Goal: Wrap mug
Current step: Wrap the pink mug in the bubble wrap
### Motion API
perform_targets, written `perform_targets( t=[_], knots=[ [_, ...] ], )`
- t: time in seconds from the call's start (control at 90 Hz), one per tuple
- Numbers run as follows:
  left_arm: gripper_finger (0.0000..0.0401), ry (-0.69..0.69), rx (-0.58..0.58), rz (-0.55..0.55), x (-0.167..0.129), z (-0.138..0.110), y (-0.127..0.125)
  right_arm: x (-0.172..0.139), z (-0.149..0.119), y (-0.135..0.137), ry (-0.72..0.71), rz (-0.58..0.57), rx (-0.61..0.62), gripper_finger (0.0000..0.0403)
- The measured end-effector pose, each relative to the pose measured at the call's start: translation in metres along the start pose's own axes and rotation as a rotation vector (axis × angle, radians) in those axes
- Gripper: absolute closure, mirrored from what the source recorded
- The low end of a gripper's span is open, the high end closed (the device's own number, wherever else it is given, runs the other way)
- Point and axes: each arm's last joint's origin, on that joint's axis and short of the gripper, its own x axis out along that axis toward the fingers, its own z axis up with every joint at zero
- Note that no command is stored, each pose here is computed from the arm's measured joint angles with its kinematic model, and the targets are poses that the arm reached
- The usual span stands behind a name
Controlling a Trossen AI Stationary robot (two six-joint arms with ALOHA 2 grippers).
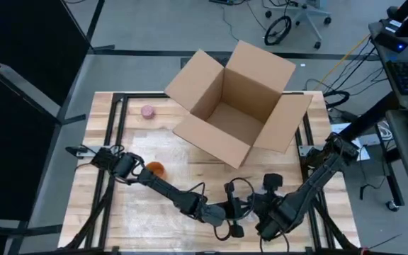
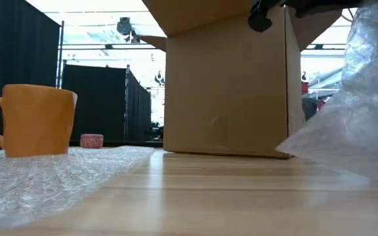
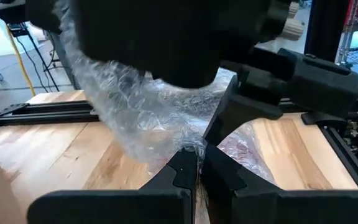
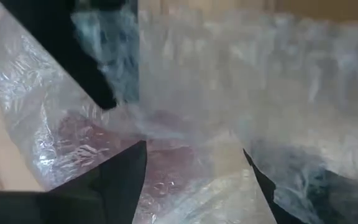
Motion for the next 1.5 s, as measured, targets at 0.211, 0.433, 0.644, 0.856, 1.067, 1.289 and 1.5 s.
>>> perform_targets(
  t=[0.211,0.433,0.644,0.856,1.067,1.289,1.5],
  knots=[
    [0.0399,0.018,0.012,-0.009,0.000,-0.002,0.000,0.006,0.011,-0.009,0.077,0.065,-0.045,0.0133],
    [0.0399,0.020,0.015,-0.012,0.000,-0.002,-0.001,0.016,0.001,-0.028,0.053,0.188,-0.002,0.0133],
    [0.0399,0.022,0.016,-0.012,0.000,-0.003,-0.001,0.037,-0.020,-0.039,-0.059,0.350,0.083,0.0133],
    [0.0399,0.040,0.029,-0.013,0.000,-0.005,-0.001,0.058,-0.032,-0.036,-0.090,0.390,0.133,0.0133],
    [0.0399,0.181,0.123,-0.045,-0.001,-0.021,0.000,0.071,-0.036,-0.033,-0.077,0.372,0.129,0.0133],
    [0.0399,0.325,0.216,-0.060,-0.006,-0.033,0.002,0.075,-0.035,-0.031,-0.081,0.353,0.135,0.0133],
    [0.0399,0.352,0.307,-0.081,-0.012,-0.036,-0.005,0.082,-0.032,-0.025,-0.090,0.345,0.135,0.0133]
  ],
)
